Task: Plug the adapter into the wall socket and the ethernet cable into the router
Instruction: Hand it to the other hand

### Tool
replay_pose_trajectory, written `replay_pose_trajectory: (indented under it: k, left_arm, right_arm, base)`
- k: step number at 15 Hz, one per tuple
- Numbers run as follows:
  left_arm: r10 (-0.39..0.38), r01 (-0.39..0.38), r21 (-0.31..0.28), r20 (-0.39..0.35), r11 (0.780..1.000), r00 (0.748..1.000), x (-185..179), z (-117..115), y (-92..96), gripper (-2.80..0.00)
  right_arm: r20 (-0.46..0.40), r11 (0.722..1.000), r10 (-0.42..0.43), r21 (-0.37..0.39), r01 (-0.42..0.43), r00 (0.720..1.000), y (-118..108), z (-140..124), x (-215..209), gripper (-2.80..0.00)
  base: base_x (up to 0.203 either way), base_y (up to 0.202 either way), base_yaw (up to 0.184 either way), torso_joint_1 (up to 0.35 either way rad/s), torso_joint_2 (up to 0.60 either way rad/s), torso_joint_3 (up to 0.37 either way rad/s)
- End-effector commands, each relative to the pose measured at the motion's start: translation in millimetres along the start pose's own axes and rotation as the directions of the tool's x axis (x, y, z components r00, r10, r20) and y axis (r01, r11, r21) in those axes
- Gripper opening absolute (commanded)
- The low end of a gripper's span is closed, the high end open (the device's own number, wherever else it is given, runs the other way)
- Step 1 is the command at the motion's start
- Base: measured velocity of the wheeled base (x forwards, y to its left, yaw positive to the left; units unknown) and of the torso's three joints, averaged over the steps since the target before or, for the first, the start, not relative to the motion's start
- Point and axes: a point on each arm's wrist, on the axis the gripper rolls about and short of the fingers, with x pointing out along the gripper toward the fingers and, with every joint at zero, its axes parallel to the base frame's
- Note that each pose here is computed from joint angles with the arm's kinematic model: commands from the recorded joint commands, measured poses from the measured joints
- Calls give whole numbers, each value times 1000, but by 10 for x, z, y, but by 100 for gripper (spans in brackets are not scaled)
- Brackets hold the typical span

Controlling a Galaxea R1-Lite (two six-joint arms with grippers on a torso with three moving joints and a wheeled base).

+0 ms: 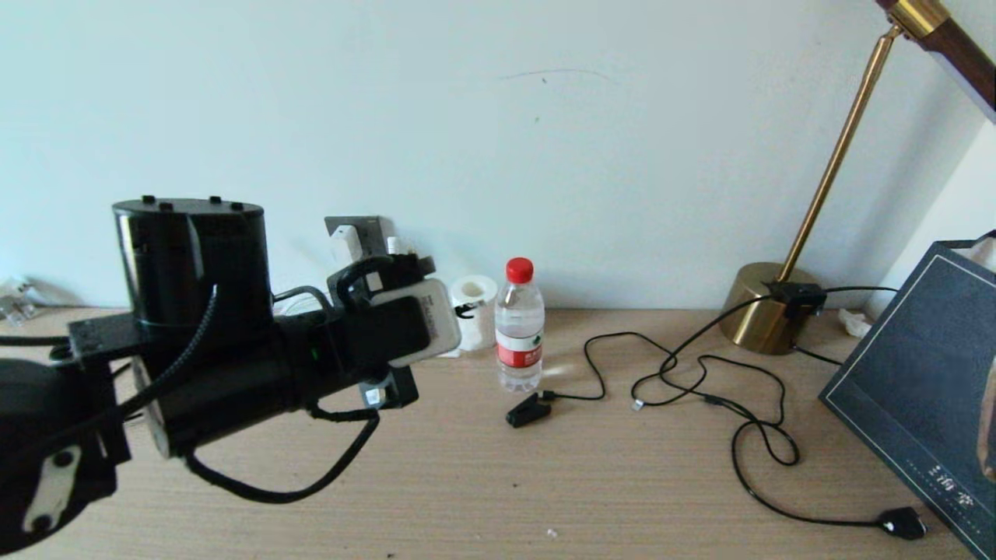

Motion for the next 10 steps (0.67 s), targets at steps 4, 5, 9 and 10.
replay_pose_trajectory:
  k: [4,5,9,10]
  left_arm:
    - [20,-20,4,11,1000,1000,-8,35,30,-280]
    - [24,-24,3,7,1000,1000,16,31,41,-280]
    - [46,-46,-2,-5,999,999,76,-14,123,-280]
    - [47,-47,-2,-6,999,999,110,-12,130,-280]
  right_arm:
    - [-142,822,561,213,-528,816,16,767,610,-280]
    - [-175,793,599,264,-548,782,-4,804,774,-280]
    - [-257,699,709,380,-606,656,-12,899,1443,-280]
    - [-261,673,736,379,-635,625,34,935,1581,-280]
  base:
    - [0,0,0,0,0,0]
    - [0,0,0,0,0,0]
    - [0,0,0,0,0,0]
    - [0,0,0,0,0,0]
